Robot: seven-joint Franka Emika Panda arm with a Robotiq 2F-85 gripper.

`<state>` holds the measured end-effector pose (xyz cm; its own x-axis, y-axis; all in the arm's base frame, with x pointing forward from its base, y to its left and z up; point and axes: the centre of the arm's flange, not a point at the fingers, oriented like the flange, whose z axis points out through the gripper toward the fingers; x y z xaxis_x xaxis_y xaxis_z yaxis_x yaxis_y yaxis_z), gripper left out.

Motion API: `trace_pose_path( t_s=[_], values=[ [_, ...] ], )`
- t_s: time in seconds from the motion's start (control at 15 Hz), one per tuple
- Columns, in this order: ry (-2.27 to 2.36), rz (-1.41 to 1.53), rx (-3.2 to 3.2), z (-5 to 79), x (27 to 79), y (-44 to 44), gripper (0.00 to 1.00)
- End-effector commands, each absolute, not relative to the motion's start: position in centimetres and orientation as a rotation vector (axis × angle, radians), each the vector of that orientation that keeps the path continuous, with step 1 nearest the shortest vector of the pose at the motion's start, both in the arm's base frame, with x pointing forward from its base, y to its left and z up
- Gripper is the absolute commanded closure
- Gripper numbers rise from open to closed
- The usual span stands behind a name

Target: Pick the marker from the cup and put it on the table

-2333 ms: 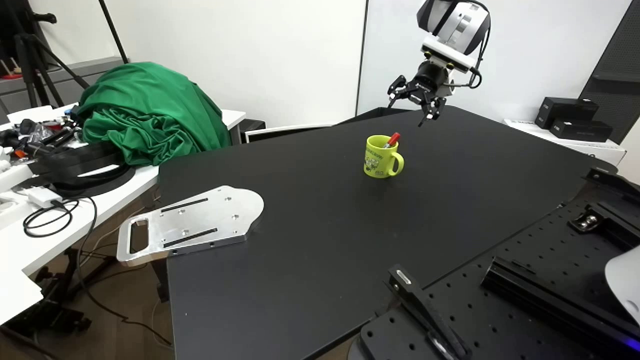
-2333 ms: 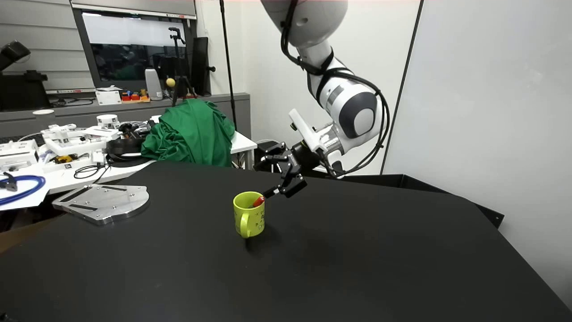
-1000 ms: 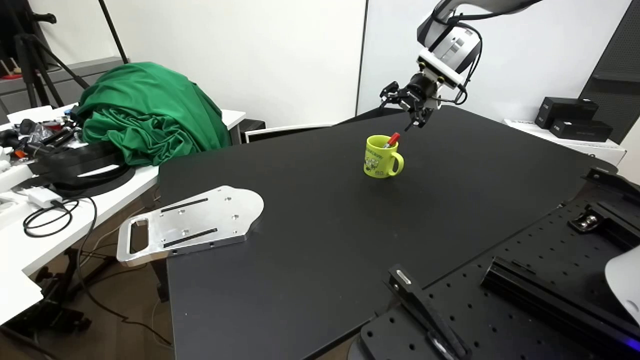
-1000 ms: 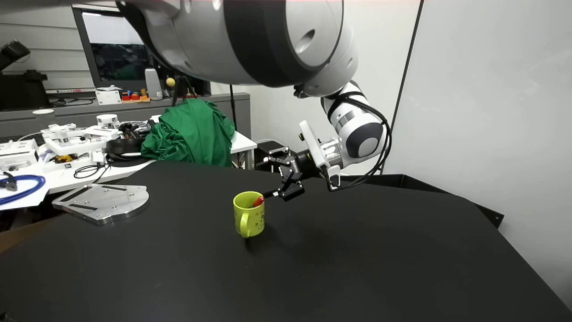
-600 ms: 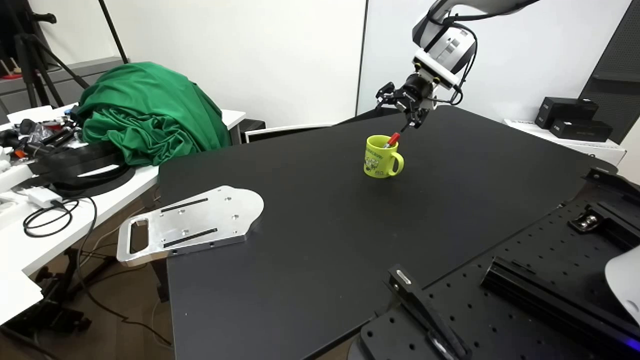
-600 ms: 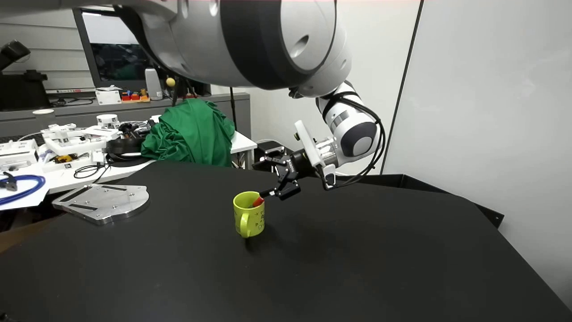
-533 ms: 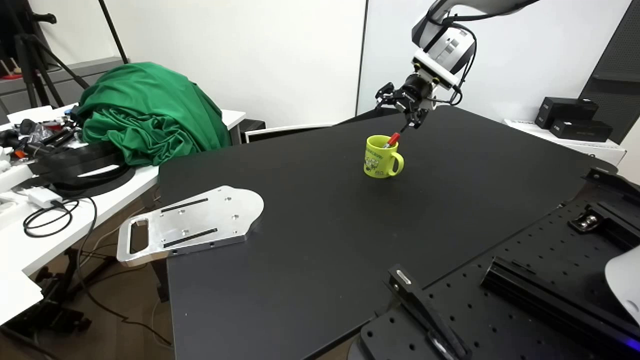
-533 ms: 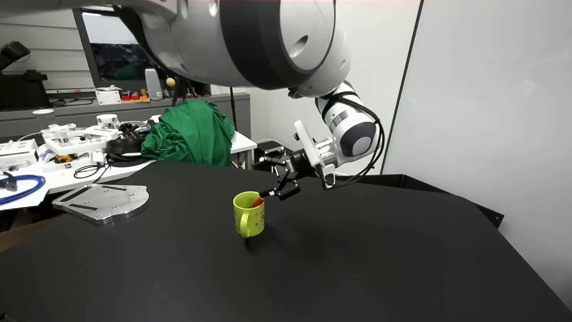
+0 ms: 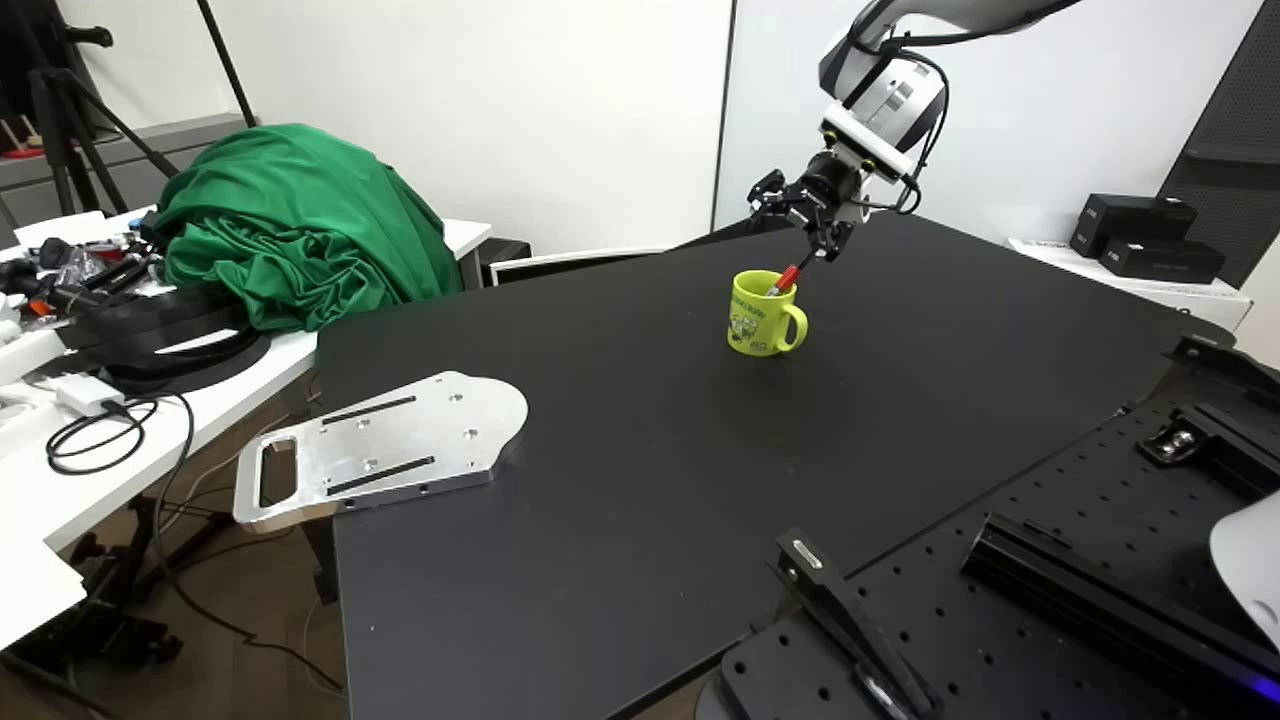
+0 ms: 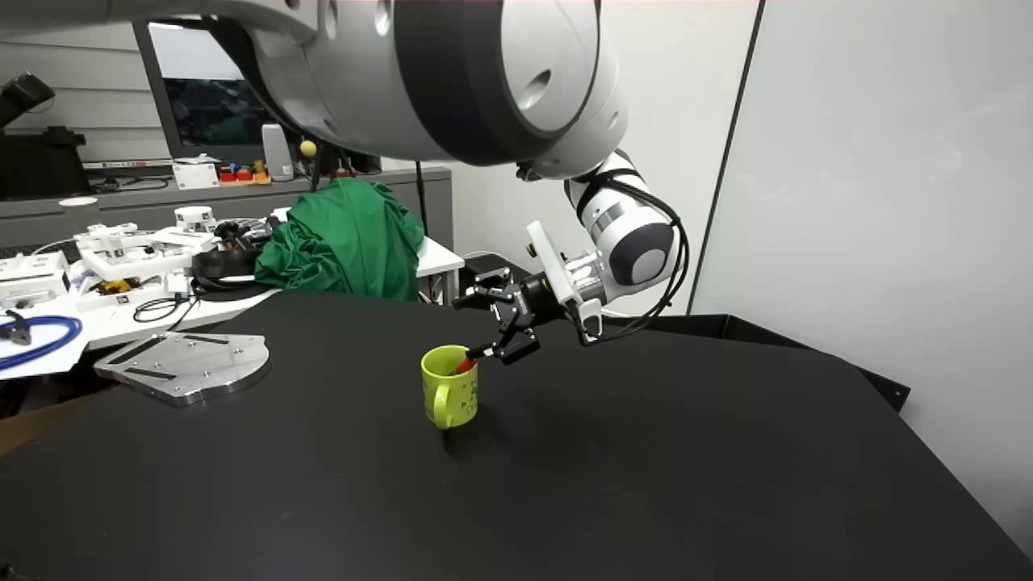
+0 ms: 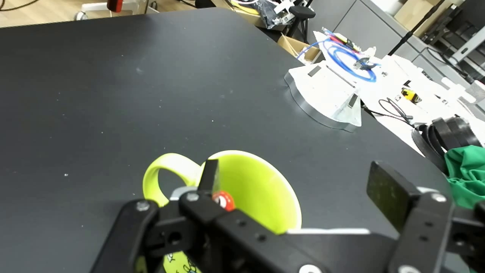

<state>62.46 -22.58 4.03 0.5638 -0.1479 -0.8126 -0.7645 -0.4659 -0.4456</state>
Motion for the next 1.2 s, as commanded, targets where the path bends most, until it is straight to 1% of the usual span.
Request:
trace_pose_path(
  t_s=[0.0,0.27,1.13],
  values=[
    [0.751,0.916,-1.967,3.6,63.5,-22.9,0.0],
    [0.762,0.972,-1.972,4.1,63.5,-23.1,0.0],
    [0.772,0.967,-2.01,3.9,63.1,-24.2,0.0]
  ],
)
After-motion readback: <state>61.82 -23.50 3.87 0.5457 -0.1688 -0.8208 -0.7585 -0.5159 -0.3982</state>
